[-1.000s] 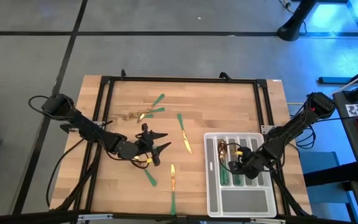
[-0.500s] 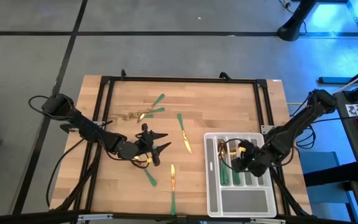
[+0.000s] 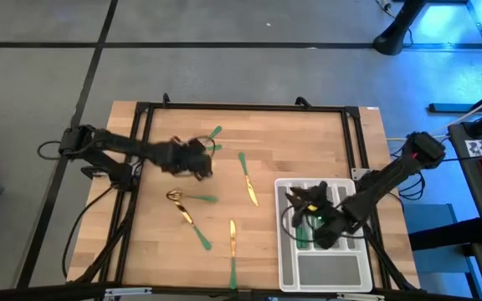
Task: Sort silverware
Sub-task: Put the top center green fork into the silverware rack
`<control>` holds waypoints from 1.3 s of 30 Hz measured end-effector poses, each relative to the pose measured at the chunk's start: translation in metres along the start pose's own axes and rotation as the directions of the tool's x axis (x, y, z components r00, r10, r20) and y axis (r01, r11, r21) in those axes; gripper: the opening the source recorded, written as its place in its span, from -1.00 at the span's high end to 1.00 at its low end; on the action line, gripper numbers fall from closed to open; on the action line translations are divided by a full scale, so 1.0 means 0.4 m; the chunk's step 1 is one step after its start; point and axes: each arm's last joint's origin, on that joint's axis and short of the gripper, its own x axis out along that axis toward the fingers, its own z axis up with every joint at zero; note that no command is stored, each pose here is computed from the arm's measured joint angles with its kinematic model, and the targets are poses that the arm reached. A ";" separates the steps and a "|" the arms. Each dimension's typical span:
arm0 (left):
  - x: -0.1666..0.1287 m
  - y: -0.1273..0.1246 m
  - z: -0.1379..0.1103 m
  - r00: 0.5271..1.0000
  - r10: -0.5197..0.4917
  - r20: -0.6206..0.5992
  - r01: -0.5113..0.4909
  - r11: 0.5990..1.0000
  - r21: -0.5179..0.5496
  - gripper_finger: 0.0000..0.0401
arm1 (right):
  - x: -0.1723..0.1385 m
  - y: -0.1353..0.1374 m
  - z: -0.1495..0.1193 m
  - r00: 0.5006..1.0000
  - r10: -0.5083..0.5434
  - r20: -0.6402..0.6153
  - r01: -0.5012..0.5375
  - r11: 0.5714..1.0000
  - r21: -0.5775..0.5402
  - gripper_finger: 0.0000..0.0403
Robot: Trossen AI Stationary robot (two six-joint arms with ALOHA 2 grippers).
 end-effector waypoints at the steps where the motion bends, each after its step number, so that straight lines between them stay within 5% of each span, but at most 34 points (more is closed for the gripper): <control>1: 0.014 0.024 0.004 0.998 0.039 -0.049 -0.039 0.999 0.009 0.11 | 0.016 0.007 -0.010 0.999 -0.024 0.045 0.025 1.000 -0.014 0.35; 7: 0.074 0.148 0.006 0.927 0.129 -0.353 -0.136 0.991 0.004 -0.09 | 0.108 0.013 -0.069 0.973 -0.153 0.171 0.165 0.985 -0.056 0.35; 15: 0.127 0.233 0.013 0.864 0.007 -0.504 -0.072 0.991 -0.110 -0.40 | 0.167 -0.004 -0.125 0.986 -0.161 -0.044 0.154 0.979 -0.133 0.35; 23: 0.176 0.239 -0.081 0.797 -0.006 -0.604 0.060 0.996 0.069 -0.26 | 0.176 0.013 -0.134 0.991 -0.128 -0.029 0.126 0.990 -0.062 0.35; 32: 0.170 0.234 -0.058 0.811 -0.023 -0.585 0.080 0.994 0.072 -0.21 | 0.177 0.022 -0.131 0.994 -0.102 -0.033 0.102 0.995 -0.020 0.35; 39: 0.184 0.200 -0.009 0.895 -0.162 -0.415 0.224 0.969 0.105 -0.21 | 0.178 0.022 -0.131 0.994 -0.101 -0.035 0.100 0.995 -0.019 0.35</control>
